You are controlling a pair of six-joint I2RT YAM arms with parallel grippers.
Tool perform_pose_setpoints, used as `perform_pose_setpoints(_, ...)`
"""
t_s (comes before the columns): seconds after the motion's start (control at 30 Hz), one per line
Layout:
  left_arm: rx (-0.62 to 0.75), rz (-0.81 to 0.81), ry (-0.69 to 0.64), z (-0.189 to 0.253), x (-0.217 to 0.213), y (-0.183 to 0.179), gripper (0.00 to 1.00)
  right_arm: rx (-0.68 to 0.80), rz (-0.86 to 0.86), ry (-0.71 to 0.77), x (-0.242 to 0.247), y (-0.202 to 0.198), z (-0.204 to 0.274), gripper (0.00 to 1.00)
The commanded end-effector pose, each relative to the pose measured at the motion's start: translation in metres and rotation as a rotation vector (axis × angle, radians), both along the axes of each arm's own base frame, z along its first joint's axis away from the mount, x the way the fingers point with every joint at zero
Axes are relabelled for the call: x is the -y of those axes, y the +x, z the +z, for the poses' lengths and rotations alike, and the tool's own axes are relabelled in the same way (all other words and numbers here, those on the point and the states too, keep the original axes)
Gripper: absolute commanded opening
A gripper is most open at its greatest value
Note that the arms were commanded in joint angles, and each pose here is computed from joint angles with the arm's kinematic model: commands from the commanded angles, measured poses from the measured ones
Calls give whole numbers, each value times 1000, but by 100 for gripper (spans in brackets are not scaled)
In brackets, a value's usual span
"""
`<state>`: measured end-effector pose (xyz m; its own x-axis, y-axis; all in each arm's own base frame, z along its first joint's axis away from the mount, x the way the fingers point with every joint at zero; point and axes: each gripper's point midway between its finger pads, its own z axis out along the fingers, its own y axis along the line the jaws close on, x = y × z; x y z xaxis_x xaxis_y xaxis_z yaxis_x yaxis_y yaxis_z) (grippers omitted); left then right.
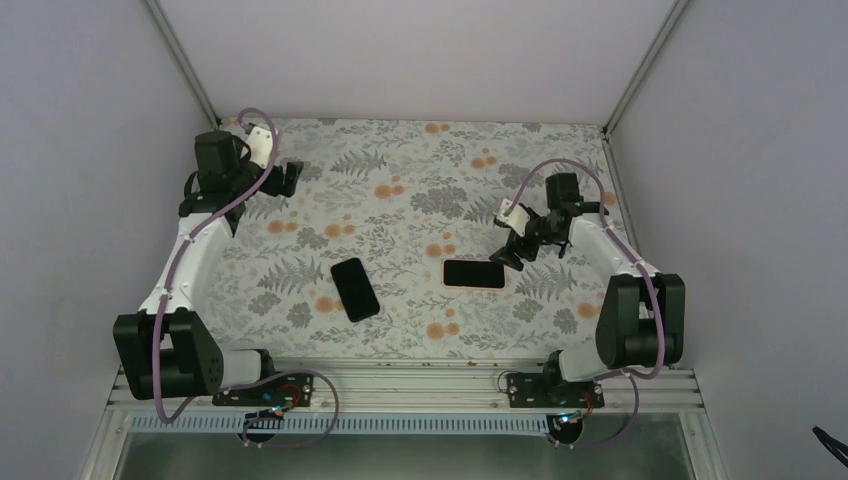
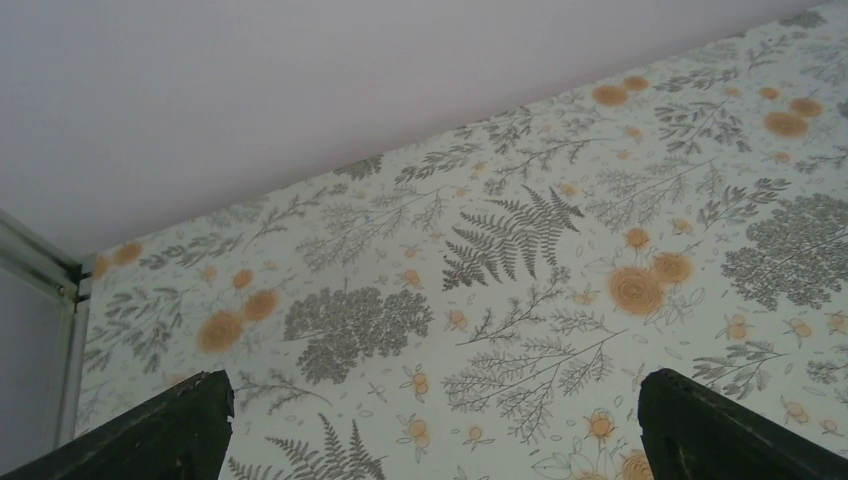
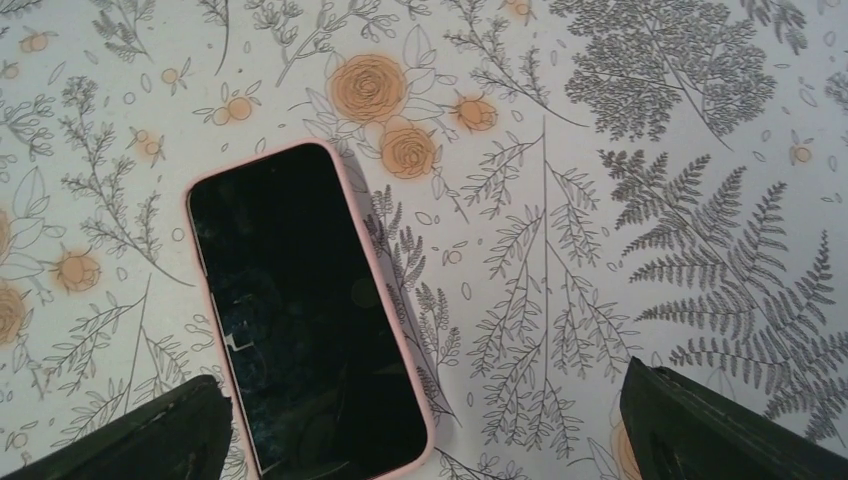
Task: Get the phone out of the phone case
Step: Pick up the phone at the center of the board.
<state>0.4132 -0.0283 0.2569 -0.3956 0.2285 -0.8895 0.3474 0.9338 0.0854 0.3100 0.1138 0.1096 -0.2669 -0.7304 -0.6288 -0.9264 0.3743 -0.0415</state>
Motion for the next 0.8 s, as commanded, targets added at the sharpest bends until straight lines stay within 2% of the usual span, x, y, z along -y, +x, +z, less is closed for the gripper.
perform_pose_setpoints(0.0,55,31,12,23,-6,-3,100,9,79,9,-9,-8,6,100)
perform_pose_setpoints(0.1,63,4,9,26,-2,-5,100,-3,106,-16,-13,-14,2,100)
perform_pose_setpoints(0.33,59,-12,50,15,-3,-2,100,-10,233,-183,-46,-41,-22,100)
perform_pose_setpoints(0.77,39,-22,65,0,-2,-4,100,-59,297,-392,-44,-35,-81,100)
